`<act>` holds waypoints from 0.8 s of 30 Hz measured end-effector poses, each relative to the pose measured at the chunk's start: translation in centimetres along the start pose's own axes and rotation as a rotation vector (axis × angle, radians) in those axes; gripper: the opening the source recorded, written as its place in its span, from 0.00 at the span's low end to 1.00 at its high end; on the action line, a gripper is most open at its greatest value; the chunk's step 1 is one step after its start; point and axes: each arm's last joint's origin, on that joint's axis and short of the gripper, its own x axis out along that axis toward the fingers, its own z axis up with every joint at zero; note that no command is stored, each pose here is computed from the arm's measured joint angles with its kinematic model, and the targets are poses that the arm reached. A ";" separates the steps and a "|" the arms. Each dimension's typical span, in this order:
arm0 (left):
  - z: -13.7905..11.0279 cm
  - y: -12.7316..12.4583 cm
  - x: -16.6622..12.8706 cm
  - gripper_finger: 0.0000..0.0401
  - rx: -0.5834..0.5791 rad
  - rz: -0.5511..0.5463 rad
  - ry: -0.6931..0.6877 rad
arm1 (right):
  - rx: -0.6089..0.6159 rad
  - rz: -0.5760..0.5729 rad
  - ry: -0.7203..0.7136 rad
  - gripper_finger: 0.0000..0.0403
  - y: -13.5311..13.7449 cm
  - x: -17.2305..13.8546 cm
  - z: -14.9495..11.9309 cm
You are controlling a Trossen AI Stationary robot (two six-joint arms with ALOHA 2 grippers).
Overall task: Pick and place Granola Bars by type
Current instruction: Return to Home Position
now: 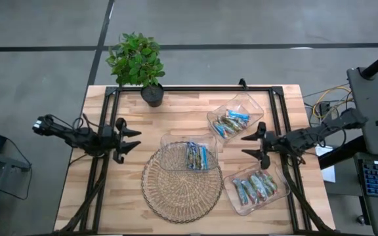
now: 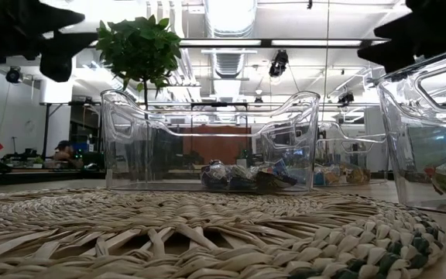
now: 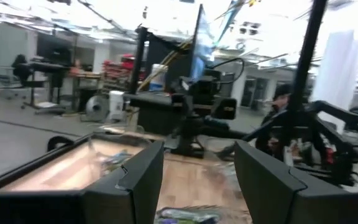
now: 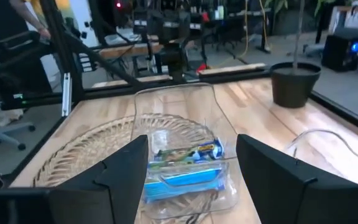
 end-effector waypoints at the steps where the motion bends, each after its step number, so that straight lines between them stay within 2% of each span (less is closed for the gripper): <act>1: -0.3 0.1 0.0 0.45 0.001 0.008 0.002 | -0.009 0.001 -0.011 0.58 -0.1 -0.2 -0.2; 7: -1.5 0.1 -0.1 0.45 -0.002 -0.014 0.011 | -0.010 0.011 -0.058 0.58 -0.9 -1.2 -1.8; 15: -1.5 0.1 -0.1 0.45 0.036 -0.010 0.017 | -0.025 0.014 -0.097 0.58 -1.4 -1.7 -3.2; 24: -1.6 0.3 -0.2 0.45 0.021 0.014 0.026 | -0.051 -0.061 -0.113 0.58 -1.8 -1.9 -3.5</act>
